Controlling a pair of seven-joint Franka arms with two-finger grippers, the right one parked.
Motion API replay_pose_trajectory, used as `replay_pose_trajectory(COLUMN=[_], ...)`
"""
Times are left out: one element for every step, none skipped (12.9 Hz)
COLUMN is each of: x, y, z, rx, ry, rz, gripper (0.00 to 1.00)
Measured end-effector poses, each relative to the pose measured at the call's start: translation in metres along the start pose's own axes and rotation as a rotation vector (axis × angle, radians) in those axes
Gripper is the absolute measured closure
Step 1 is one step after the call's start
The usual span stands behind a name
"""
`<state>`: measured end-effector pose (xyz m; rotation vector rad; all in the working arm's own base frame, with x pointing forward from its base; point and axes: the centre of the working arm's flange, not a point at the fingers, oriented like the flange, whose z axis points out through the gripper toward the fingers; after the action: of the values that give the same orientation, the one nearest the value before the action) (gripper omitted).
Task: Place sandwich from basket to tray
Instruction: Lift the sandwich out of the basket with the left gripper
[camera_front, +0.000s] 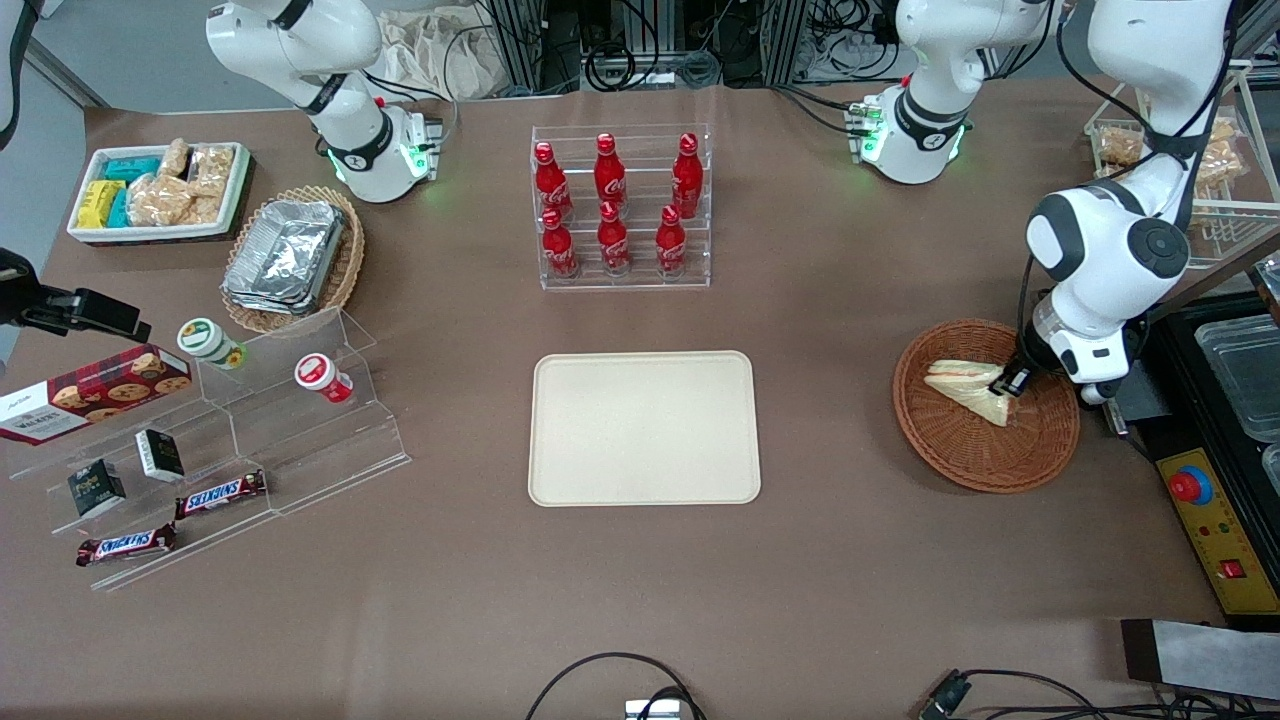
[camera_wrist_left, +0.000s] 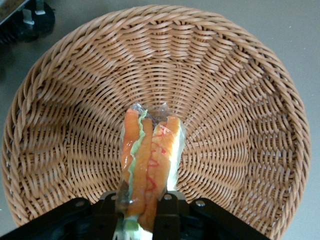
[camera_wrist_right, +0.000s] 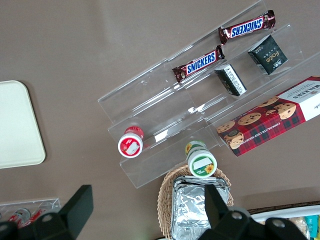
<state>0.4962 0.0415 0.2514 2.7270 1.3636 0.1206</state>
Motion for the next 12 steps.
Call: replay_pose_trajectory(x=[0.001,0.002,0.003,0.003,0.005,0.006,0.007,0.008,0.008,0.008,0.007,0.003], y=[0.002,0.004,0.006,0.01,0.014,0.019,0.023,0.026,0.029,0.03,0.031,0.035], z=[-0.003,-0.006,-0.011,-0.018,-0.027,-0.038,-0.051,-0.062,-0.071,-0.077,-0.08,-0.081], rx=[-0.005,-0.009,-0.012,-0.007,0.0,0.007,0.016,0.022,0.021,0.018,0.024,0.039], ry=[0.004,0.008,0.008,-0.001,-0.015,-0.03,-0.051,-0.068,-0.075,-0.071,-0.064,-0.056], rz=[0.002,0.007,0.018,0.041,0.075,0.127,0.187,0.244,0.293,0.34,0.392,0.441], gripper=[0.79,0.79,0.79,0.79,0.78,0.78,0.78,0.78,0.78,0.78,0.78,0.78])
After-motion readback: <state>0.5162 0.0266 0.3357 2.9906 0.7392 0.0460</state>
